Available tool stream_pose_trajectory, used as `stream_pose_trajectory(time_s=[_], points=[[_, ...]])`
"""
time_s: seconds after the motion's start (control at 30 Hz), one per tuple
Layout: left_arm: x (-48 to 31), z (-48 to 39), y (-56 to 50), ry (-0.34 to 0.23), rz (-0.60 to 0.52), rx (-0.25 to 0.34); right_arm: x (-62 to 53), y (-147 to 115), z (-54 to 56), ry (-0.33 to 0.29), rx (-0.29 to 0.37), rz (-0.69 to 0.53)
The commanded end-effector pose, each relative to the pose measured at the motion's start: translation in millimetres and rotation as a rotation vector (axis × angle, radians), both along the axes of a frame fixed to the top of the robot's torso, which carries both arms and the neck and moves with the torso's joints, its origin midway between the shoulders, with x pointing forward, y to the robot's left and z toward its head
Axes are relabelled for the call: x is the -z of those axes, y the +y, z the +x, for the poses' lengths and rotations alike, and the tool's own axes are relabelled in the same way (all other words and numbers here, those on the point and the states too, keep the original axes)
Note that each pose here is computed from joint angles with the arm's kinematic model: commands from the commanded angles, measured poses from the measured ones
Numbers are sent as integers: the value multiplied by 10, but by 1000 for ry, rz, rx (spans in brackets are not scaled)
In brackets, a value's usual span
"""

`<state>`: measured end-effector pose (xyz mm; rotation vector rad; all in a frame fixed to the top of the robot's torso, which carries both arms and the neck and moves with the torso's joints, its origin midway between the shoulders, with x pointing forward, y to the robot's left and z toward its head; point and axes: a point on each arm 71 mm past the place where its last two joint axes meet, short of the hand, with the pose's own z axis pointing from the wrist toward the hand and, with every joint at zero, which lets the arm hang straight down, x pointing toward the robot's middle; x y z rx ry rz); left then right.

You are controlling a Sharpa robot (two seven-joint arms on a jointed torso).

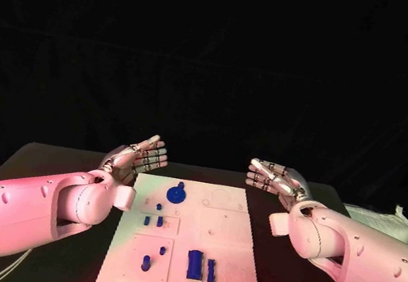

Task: Assemble the parts on the task board

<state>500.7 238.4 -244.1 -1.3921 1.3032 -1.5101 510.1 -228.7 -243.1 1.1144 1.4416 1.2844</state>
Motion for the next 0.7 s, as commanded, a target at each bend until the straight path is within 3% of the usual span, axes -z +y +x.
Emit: stream_pose_trajectory(time_s=[0.03,0.4,0.7], points=[[-20,-39,-58,-17,55,-34,-48,75,-68,-31,53,22],[-131,-281,-355,-77,206,-139,-169,325,-417,-67,173,63],[-197,-388,-458,-110,259,-184,-189,363,-483,-69,192,66]])
